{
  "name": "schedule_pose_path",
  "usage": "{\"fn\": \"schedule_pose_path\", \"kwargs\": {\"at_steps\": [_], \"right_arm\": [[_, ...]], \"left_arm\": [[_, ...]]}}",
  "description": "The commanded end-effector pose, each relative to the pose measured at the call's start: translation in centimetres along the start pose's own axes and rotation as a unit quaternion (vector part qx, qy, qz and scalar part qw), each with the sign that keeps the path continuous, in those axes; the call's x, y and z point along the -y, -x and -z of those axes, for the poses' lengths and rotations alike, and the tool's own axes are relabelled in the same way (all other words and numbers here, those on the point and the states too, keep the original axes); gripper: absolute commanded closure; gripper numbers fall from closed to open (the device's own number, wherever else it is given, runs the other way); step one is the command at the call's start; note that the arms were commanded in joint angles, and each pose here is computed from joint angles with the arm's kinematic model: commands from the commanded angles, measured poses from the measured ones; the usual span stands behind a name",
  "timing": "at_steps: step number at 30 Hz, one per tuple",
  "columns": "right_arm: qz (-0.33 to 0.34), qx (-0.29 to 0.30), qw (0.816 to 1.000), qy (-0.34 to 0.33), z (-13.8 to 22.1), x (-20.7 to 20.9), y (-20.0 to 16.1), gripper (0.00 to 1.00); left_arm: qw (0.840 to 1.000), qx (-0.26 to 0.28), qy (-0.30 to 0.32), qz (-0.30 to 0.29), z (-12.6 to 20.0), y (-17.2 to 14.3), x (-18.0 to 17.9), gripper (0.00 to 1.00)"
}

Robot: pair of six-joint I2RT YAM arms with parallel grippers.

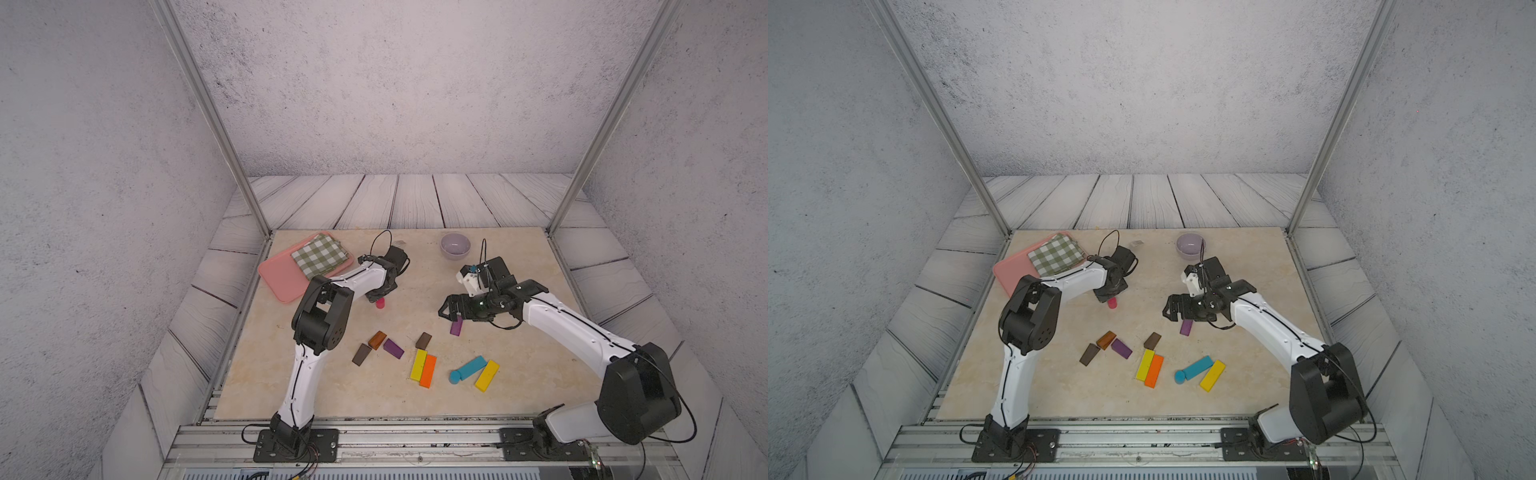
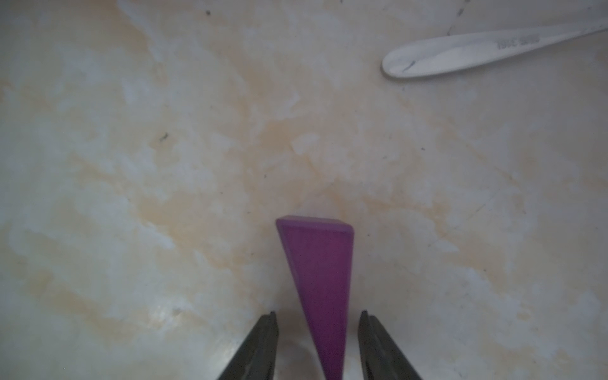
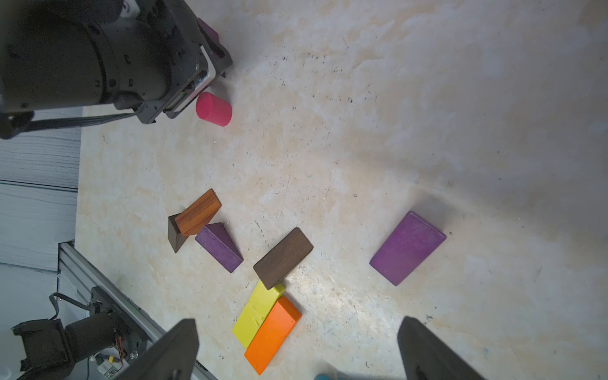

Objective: Assemble a small pinwheel with building blocks
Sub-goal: Assemble the building block at the center of the board, then pick up the building block from the center of the board.

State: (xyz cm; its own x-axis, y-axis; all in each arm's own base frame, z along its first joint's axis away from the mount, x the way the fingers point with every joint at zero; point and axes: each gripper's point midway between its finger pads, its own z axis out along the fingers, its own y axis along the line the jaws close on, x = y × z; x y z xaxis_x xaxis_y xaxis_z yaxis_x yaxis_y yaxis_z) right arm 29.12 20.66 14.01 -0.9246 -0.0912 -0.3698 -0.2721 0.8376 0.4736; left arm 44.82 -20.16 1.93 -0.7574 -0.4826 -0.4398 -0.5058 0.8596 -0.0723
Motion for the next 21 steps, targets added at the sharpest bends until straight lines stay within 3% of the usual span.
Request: {"fn": "schedule_pose_path", "kwargs": {"at_steps": [1, 11, 16, 19, 21], "right_arm": [[0.007, 0.012, 1.0, -0.006, 1.2, -0.1, 0.0, 0.01], [0.011, 0.016, 1.0, -0.014, 1.4, 0.1, 0.1, 0.01], [-0.003, 0.02, 0.998, -0.055, 1.1, 1.7, 0.3, 0.01], [-0.022, -0.003, 0.995, -0.098, 0.3, 3.5, 0.1, 0.01], [-0.034, -0.028, 0.99, -0.131, -0.5, 4.8, 0.0, 0.12]], "left_arm": [[1.0, -0.001, 0.006, -0.011, 0.8, -0.1, -0.2, 0.5], [0.999, 0.025, 0.0, -0.036, 4.1, 2.0, -0.5, 0.46], [0.997, 0.042, -0.014, -0.058, 7.3, 3.4, -1.0, 0.41], [0.995, 0.059, -0.03, -0.075, 9.6, 4.4, -1.2, 0.31], [0.992, 0.071, -0.048, -0.094, 11.5, 5.1, -1.4, 0.21]]}}
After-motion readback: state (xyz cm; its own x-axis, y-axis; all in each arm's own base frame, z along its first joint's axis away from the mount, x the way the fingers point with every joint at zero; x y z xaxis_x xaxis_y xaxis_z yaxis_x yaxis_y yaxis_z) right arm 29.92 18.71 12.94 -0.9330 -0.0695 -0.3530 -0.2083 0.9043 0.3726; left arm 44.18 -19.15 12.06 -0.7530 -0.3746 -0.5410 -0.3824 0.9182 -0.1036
